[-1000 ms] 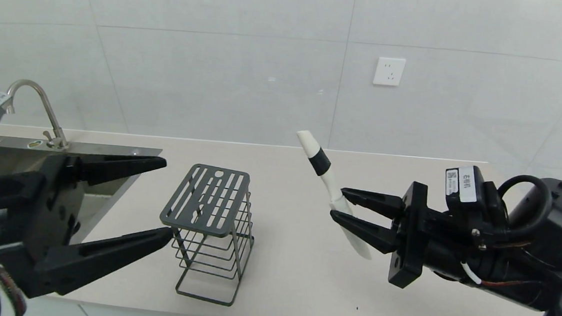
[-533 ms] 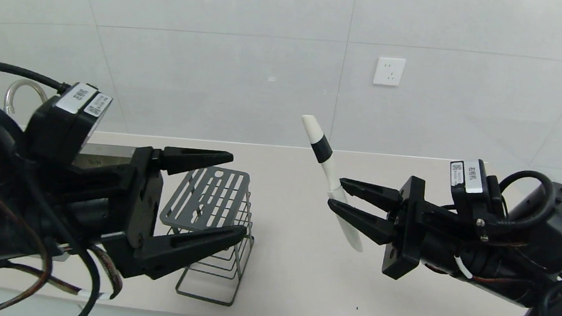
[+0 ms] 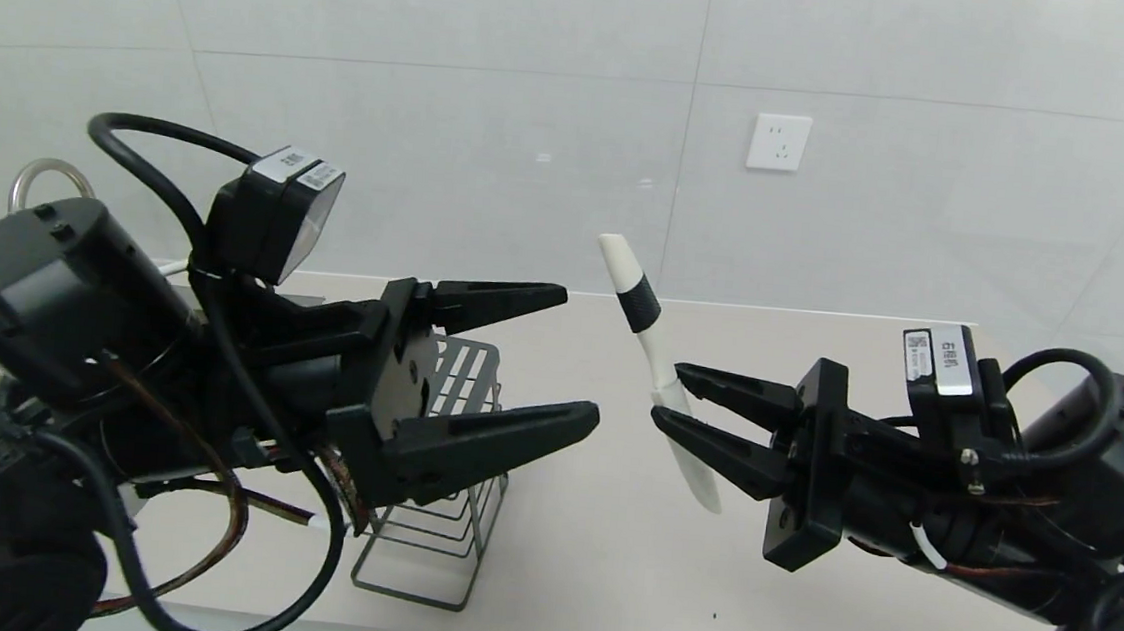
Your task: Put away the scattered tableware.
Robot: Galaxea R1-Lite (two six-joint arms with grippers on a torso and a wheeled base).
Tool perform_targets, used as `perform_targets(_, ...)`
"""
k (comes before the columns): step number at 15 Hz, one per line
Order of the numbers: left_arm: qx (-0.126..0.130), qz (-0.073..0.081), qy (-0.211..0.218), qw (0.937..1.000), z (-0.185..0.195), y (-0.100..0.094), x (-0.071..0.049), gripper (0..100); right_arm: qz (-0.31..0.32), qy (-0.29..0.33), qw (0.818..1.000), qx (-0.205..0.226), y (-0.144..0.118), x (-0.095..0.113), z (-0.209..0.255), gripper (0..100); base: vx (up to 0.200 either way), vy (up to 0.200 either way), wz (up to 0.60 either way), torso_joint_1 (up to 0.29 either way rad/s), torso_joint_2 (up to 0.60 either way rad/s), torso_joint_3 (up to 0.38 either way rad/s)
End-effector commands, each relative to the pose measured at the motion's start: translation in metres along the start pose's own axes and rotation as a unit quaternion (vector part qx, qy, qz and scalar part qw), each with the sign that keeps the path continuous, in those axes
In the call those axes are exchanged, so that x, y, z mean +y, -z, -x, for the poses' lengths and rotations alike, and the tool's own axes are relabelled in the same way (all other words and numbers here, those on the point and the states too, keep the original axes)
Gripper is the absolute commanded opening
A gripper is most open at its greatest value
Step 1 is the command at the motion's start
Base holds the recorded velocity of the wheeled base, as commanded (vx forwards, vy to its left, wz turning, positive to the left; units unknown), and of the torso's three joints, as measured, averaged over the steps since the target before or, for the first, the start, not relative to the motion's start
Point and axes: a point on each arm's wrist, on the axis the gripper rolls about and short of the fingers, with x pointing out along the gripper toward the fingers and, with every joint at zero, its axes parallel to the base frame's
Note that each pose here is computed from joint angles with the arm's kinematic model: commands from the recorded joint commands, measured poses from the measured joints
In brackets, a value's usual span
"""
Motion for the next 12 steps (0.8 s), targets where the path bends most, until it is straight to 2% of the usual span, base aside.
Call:
perform_targets(1, 0.009, 0.017, 0.002, 0.9998, -0.011, 0.019, 0.012, 100, 0.004, -0.001, 1.0, -0.007, -0.003, 0.0, -0.002, 0, 0.0, 0.0, 0.0, 0.0, 0.0, 0.0)
perform_targets(2, 0.007, 0.016, 0.001, 0.9999, -0.013, 0.022, 0.015, 100, 0.006, -0.001, 1.0, -0.009, -0.004, -0.001, -0.003, 0, 0.0, 0.0, 0.0, 0.0, 0.0, 0.0)
perform_targets(4, -0.003, 0.004, 0.001, 1.0, -0.02, 0.02, 0.022, 100, 0.007, -0.002, 1.0, -0.012, -0.005, -0.001, -0.004, 0, 0.0, 0.0, 0.0, 0.0, 0.0, 0.0)
perform_targets(6, -0.015, -0.004, 0.011, 0.9998, -0.031, 0.016, 0.022, 100, 0.013, 0.0, 1.0, -0.02, -0.009, -0.003, -0.006, 0, 0.0, 0.0, 0.0, 0.0, 0.0, 0.0)
perform_targets(12, -0.071, -0.045, 0.005, 0.9964, -0.058, -0.002, 0.034, 100, 0.023, 0.002, 0.999, -0.033, -0.018, -0.003, -0.004, 0, 0.0, 0.0, 0.0, 0.0, 0.0, 0.0)
